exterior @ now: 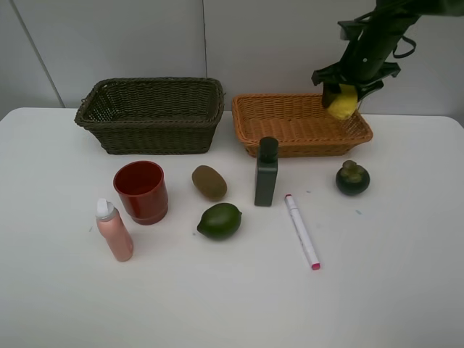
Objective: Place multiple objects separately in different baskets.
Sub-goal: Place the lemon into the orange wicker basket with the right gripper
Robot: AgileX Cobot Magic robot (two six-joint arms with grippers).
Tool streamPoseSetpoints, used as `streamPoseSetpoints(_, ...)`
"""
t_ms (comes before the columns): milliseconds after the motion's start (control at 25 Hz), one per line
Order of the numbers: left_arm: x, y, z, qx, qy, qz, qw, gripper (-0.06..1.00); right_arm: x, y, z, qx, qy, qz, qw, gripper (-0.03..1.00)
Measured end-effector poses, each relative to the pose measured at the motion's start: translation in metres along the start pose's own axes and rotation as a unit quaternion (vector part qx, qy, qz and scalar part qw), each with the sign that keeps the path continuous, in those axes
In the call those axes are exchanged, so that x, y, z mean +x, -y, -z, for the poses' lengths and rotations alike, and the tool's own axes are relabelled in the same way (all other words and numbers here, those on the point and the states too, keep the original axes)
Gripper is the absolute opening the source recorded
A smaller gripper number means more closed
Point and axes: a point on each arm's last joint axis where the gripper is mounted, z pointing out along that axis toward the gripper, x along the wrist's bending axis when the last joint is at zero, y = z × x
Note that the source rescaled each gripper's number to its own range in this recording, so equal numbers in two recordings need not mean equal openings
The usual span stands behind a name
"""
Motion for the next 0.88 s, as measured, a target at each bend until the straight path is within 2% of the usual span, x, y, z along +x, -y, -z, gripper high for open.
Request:
streamPoseSetpoints(400,0.000,0.000,0.000,0.000,0.000,0.000,1.000,1.00,0.005,0.009,-0.049,0.044,-0.007,0.002,0.999,0.58)
streamPoseSetpoints(880,0.000,0.000,0.000,0.000,0.000,0.000,1.000,1.00,0.005,0.009,-0.052,0.044,-0.007,0.002,0.999,0.58)
